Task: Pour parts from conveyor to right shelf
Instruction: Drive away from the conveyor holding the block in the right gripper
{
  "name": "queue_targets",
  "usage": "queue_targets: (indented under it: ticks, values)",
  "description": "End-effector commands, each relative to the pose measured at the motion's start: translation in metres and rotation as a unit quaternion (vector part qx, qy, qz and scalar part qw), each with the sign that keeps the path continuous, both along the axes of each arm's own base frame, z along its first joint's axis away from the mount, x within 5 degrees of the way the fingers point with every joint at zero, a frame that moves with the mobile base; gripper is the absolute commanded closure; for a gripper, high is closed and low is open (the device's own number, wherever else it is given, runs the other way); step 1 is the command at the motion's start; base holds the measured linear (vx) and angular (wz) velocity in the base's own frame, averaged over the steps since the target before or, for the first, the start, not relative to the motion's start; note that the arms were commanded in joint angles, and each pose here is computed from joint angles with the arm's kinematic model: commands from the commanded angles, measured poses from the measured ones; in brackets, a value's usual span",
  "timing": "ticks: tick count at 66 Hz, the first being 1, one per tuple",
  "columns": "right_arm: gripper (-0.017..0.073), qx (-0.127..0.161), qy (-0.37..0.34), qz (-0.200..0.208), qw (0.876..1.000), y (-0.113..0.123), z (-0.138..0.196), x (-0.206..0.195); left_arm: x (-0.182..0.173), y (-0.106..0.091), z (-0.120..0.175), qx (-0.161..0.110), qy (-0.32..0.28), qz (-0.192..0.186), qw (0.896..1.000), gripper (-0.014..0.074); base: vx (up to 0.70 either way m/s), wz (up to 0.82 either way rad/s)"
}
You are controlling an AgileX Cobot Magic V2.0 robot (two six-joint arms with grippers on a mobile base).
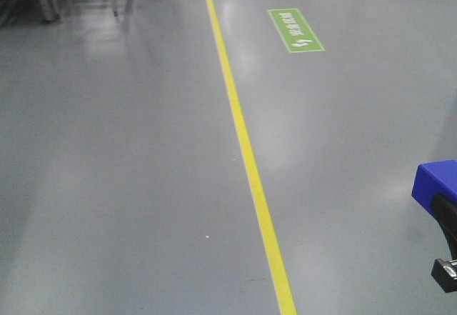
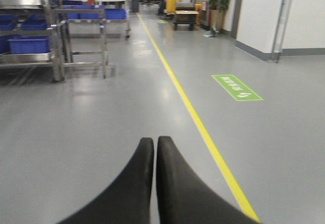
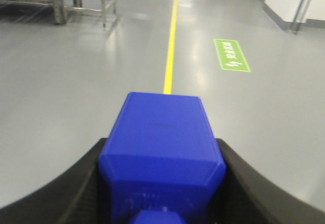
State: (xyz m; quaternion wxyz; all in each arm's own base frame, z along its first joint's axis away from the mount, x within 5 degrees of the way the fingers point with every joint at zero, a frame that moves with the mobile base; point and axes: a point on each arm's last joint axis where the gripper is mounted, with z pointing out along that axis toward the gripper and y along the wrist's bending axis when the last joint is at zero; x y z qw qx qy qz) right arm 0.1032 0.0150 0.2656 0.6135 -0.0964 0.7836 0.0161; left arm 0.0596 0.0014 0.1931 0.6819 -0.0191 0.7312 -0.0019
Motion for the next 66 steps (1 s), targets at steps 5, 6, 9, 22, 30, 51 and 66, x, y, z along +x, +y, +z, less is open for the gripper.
queue_targets:
  ticks: [5,6,9,22,30,51,66]
  values:
    - [0.0564,0.003,-0.053,-0.007,0.999,-0.0012,0.0165,0.0024,0.0009,0.0001,0.0129,-0.007,-0.041,0.001,0.999,0.0599,-0.11,-0.41]
    - [0.0564,0.003,-0.053,-0.007,0.999,-0.0012,0.0165,0.0024,0.0009,0.0001,0.0129,-0.007,-0.041,0.001,0.999,0.0599,-0.10,-0.38]
    - [0.0564,0.003,-0.053,-0.007,0.999,-0.0012,0.0165,0.0024,0.0009,0.0001,0.0129,-0.007,-0.041,0.001,0.999,0.0599,-0.09,-0.36]
    - [0.0564,0.003,-0.053,-0.007,0.999,-0.0012,0.0165,0.0024,0.0009,0.0001,0.0129,-0.007,-0.041,0.001,0.999,0.0599,-0.07,-0.29]
    - [0.0564,0.003,-0.053,-0.007,0.999,-0.0012,0.0165,0.0024,0.0009,0.0001,0.0129,-0.007,-0.041,0.001,0.999,0.0599,-0.03,-0.20]
    - [0.0564,0.003,-0.052,-0.007,0.999,-0.0012,0.0163,0.0024,0.0009,0.0001,0.0129,-0.007,-0.041,0.001,0.999,0.0599,0.02,-0.08]
    - [0.0564,0.003,-0.052,-0.007,0.999,-0.0012,0.0163,0.0024,0.0009,0.0001,0.0129,-0.007,-0.041,0.001,0.999,0.0599,0.10,-0.03]
